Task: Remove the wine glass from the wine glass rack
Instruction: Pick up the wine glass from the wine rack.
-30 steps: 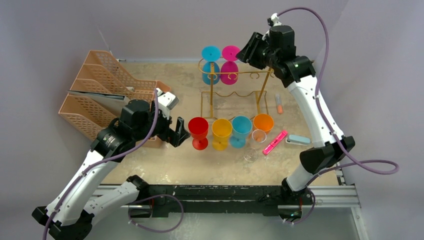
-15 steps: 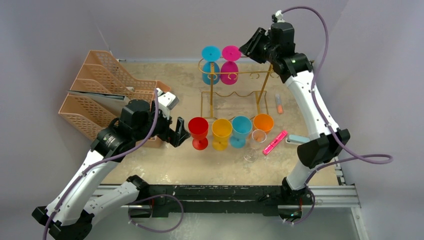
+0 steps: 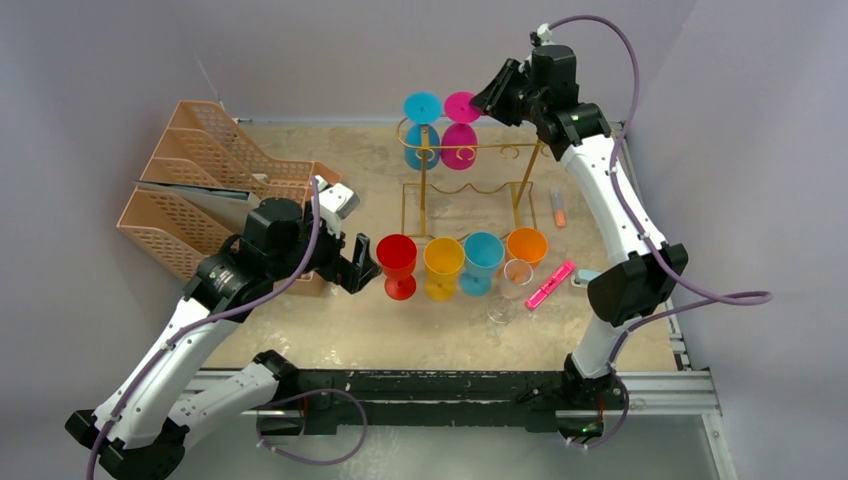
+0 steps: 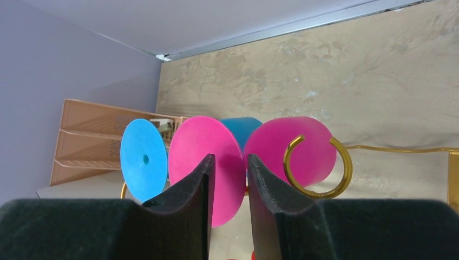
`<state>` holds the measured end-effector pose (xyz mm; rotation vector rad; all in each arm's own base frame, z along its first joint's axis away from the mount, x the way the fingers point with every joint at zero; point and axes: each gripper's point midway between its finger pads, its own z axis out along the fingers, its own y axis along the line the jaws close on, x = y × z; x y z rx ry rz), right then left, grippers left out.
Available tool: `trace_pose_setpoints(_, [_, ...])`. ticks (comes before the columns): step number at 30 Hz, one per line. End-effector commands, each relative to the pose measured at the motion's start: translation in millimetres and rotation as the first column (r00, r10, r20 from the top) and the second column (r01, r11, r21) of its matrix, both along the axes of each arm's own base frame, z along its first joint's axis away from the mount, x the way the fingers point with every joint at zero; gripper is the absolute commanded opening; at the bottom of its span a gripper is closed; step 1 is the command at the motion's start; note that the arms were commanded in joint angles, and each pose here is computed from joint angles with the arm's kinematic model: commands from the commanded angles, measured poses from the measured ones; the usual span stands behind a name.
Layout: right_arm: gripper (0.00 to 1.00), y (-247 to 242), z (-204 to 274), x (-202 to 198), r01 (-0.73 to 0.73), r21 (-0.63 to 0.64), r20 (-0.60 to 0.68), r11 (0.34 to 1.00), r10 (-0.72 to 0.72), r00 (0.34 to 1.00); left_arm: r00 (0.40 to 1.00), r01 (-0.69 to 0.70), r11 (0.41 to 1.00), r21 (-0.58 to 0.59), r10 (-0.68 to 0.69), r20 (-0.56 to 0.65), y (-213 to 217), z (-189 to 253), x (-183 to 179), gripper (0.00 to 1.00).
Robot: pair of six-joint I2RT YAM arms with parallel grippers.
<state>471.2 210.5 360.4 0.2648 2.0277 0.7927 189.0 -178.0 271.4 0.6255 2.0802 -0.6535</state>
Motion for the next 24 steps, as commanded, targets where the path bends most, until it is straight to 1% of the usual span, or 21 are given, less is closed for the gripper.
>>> trace_pose_setpoints(1, [0.29,3.3,21.4,-6.7,-0.03,0.032,0.037,0.999,0.029,0.999,1.0,0.008,1.0,0.003,-0.008,0.011,-0.3,-0.3,1.7,1.0])
trace_pose_setpoints(4, [0.25,6.2,27.4,-10.1,-0.059,0.035,0.055,0.998,0.057,0.997,1.0,0.013,1.0,0.0,-0.013,0.004,-1.1,-1.1,0.2,1.0])
trace_pose_setpoints(10, [0.23,9.3,33.4,-16.9,-0.1,0.03,0.067,0.995,0.098,0.993,1.0,0.016,1.0,-0.001,-0.016,-0.016,-1.9,-3.9,-2.0,1.0])
trace_pose_setpoints(15, [0.1,12.5,34.9,-19.7,-0.122,0.043,0.063,0.992,0.119,0.991,1.0,0.016,1.0,-0.006,-0.016,-0.021,-1.8,-3.3,-3.4,1.0])
trace_pose_setpoints(19, [0.07,16.6,36.8,-20.5,-0.137,0.065,0.057,0.988,0.134,0.989,0.999,0.02,1.0,-0.01,-0.021,-0.031,-3.2,-4.8,-4.5,1.0])
trace_pose_setpoints(21, [0.04,16.6,36.9,-20.3,-0.133,0.072,0.054,0.989,0.129,0.99,0.999,0.022,1.0,-0.009,-0.022,-0.035,-3.6,-5.2,-4.6,1.0])
trace_pose_setpoints(22, [0.01,16.3,37.6,-19.9,-0.129,0.076,0.054,0.989,0.125,0.991,0.999,0.022,1.0,-0.009,-0.022,-0.036,-3.4,-5.0,-4.7,1.0])
trace_pose_setpoints(24, [0.0,15.0,41.4,-19.4,-0.121,0.091,0.059,0.988,0.116,0.991,0.999,0.018,1.0,-0.008,-0.018,-0.036,-2.8,-4.7,-4.9,1.0])
